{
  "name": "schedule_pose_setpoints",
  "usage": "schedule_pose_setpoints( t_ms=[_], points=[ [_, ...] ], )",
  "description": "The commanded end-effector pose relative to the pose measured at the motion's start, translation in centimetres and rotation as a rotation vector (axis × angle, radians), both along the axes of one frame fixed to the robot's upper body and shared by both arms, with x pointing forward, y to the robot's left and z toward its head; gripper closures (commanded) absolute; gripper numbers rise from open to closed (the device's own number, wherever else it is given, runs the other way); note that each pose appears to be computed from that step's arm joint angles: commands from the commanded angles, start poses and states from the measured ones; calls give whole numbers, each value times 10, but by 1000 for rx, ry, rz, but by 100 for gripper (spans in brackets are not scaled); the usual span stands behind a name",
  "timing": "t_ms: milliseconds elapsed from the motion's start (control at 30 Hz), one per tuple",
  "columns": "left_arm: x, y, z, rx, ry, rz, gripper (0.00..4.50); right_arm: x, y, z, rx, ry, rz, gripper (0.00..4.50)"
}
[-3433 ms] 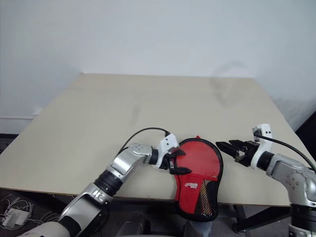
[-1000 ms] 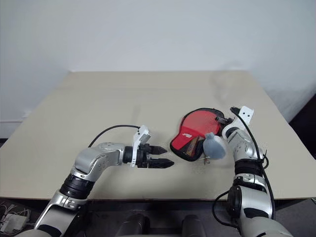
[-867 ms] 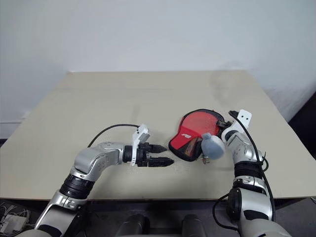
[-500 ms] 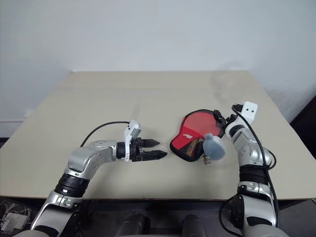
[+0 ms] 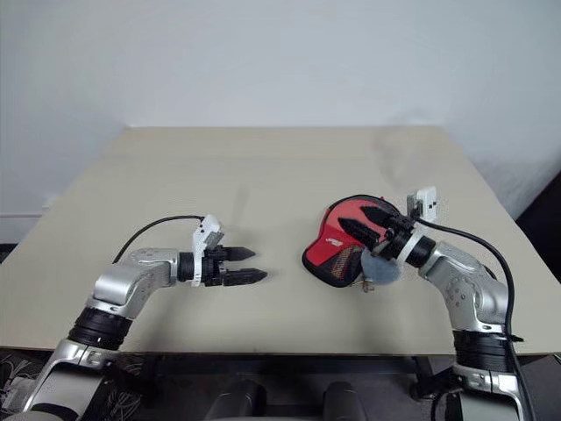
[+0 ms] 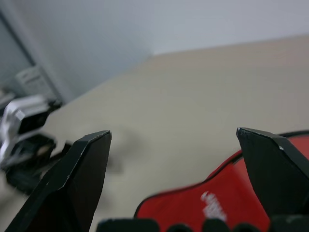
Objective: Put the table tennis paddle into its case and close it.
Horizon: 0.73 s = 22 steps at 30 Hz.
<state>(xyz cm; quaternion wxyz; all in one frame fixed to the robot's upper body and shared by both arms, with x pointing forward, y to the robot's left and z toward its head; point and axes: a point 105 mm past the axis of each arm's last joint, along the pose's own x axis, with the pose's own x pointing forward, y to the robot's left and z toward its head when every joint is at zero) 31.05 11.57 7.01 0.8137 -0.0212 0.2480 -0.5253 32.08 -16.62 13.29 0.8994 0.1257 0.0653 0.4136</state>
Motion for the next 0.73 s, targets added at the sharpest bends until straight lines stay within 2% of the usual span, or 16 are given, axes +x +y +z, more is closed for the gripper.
schedule_pose_setpoints(
  t_ms=[33,267,500,733],
  points=[
    [5,11,9,-21,-26,30,6,-9,6,2,-25,-21,64,1],
    [2,27,8,14,-58,35,6,-16,20,-10,-55,16,153,1],
    [0,53,-1,94,-25,12,6,2,27,-16,-83,-2,156,1],
    [1,67,-6,78,-28,96,6,10,27,-14,-105,-21,156,1]
  ],
)
